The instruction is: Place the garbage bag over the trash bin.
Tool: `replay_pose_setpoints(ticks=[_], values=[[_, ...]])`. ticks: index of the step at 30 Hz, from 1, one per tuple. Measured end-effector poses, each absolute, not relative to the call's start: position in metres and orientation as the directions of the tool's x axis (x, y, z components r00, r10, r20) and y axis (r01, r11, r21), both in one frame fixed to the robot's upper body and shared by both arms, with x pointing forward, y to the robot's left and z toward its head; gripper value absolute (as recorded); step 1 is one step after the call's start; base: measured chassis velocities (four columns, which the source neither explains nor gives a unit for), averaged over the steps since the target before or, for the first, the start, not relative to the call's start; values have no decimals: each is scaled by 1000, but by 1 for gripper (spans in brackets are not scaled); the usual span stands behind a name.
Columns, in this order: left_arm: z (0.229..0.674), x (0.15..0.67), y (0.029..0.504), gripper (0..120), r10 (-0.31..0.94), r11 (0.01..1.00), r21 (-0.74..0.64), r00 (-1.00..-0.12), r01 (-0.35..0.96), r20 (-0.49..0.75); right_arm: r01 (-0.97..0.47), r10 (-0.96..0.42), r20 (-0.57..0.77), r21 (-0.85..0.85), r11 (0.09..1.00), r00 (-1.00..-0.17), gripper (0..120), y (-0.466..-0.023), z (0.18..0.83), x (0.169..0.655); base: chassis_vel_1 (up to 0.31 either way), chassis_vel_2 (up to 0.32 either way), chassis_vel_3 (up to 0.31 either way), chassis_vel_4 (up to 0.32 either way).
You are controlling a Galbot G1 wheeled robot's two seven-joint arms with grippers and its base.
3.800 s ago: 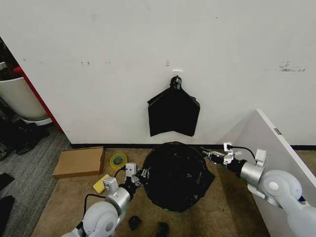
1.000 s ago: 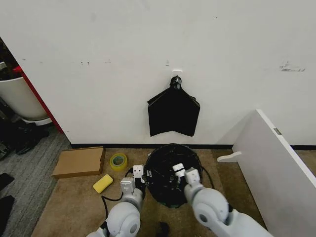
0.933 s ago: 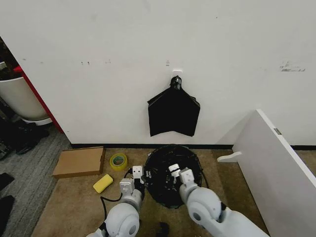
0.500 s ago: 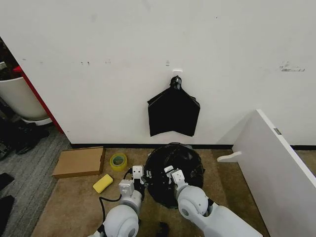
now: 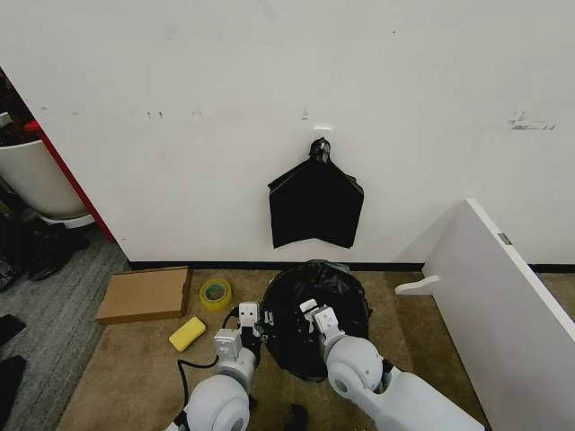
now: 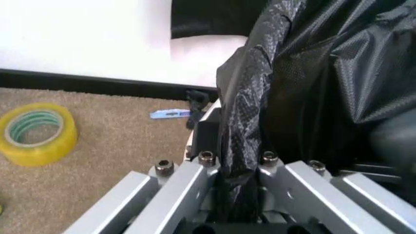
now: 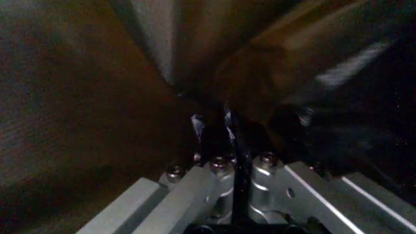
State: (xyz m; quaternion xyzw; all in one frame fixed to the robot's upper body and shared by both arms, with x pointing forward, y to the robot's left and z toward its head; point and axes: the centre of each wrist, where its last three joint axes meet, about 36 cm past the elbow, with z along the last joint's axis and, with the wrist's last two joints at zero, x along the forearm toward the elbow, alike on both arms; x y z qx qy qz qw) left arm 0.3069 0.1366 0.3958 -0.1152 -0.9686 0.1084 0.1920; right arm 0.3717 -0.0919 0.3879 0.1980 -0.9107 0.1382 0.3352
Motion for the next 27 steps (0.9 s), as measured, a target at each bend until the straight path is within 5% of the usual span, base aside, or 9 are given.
replay_pose_setpoints(ticks=[27], values=[[408, 293, 146, 1, 321, 942, -201, -898, 270, 301, -412, -173, 698, -189, 891, -695, 0, -104, 364, 389, 0, 0, 0, 0]])
